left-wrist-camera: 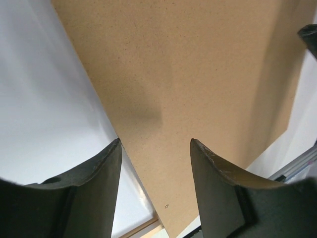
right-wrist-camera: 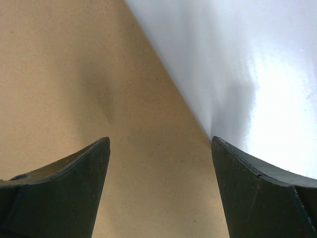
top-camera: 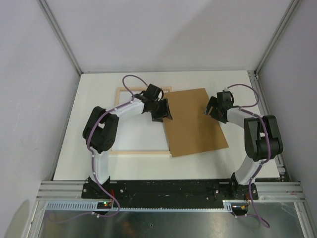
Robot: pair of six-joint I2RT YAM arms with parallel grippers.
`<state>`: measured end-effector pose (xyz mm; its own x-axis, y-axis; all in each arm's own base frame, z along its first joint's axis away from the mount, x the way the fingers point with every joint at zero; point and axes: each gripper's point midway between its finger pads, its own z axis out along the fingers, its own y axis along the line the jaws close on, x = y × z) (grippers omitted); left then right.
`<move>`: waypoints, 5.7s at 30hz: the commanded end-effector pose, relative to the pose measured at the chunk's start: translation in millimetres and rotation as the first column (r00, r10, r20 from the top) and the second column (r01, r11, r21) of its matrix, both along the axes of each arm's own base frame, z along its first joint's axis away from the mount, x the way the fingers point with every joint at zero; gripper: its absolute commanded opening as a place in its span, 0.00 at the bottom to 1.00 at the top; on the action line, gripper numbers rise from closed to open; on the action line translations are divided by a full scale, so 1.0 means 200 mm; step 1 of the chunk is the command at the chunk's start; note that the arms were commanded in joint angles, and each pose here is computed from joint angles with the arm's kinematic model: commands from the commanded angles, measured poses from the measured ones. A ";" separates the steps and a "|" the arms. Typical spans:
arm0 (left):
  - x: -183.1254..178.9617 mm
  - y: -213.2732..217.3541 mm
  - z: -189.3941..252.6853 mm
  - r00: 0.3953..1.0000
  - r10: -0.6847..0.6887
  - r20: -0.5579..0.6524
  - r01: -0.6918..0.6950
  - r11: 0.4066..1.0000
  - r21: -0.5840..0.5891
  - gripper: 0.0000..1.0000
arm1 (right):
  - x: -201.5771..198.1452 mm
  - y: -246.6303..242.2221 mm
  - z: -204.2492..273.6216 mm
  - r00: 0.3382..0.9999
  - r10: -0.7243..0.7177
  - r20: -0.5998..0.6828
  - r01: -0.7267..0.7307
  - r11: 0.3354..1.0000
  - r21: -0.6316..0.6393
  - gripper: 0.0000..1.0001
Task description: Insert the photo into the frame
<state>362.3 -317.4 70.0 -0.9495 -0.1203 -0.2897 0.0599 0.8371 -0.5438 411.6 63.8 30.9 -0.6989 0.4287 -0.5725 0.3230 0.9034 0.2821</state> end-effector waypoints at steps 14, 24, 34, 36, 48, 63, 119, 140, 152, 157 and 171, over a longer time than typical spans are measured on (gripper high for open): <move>-0.07 -0.11 0.10 0.994 -0.092 0.066 0.101 0.981 -0.164 0.60 | -0.29 0.52 -0.15 0.958 0.220 -0.185 -0.152 0.934 0.323 0.86; -0.08 -0.09 0.04 0.996 -0.078 0.045 0.084 0.985 -0.154 0.62 | -0.30 0.51 -0.17 0.956 0.222 -0.191 -0.155 0.936 0.315 0.86; -0.08 -0.07 0.00 0.997 -0.070 0.034 0.074 0.985 -0.154 0.65 | -0.30 0.51 -0.18 0.955 0.224 -0.195 -0.156 0.937 0.314 0.86; -0.09 -0.08 0.00 0.997 -0.073 0.032 0.078 0.982 -0.170 0.65 | -0.30 0.52 -0.17 0.955 0.227 -0.193 -0.158 0.935 0.316 0.86; -0.04 -0.16 0.49 0.979 -0.051 0.196 0.123 0.919 -0.374 0.62 | -0.30 0.56 -0.08 0.950 0.275 -0.146 -0.208 0.910 0.358 0.86; -0.03 -0.23 0.82 0.968 -0.043 0.246 0.166 0.847 -0.505 0.50 | -0.33 0.71 0.10 0.933 0.354 -0.063 -0.290 0.844 0.452 0.86; -0.25 -0.08 1.14 0.878 0.393 0.272 -0.266 0.875 -0.404 0.00 | -1.10 1.12 1.23 0.777 0.585 0.233 -0.292 0.662 -0.690 0.88; -0.25 -0.10 1.19 0.881 0.398 0.254 -0.268 0.864 -0.425 0.00 | -1.03 1.00 0.97 0.819 0.556 0.142 -0.275 0.597 -0.754 0.60; -0.23 -0.12 1.21 0.883 0.389 0.263 -0.255 0.867 -0.427 0.00 | -1.02 0.96 1.00 0.826 0.540 0.162 -0.218 0.571 -0.792 0.07; -0.20 -0.13 1.23 0.883 0.388 0.264 -0.252 0.867 -0.431 0.09 | -1.02 0.94 1.05 0.823 0.539 0.177 -0.179 0.544 -0.820 0.00; 0.00 -0.01 1.48 0.855 0.342 0.390 -0.140 0.876 -0.462 0.97 | -0.96 0.82 1.25 0.821 0.517 0.244 -0.096 0.546 -0.832 0.00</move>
<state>346.1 -326.7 320.0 -0.7011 -0.5287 -0.4784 0.0767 0.6112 -0.7878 208.0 246.7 232.3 -0.3782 -0.5497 -0.7448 -0.0728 0.8198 -0.5680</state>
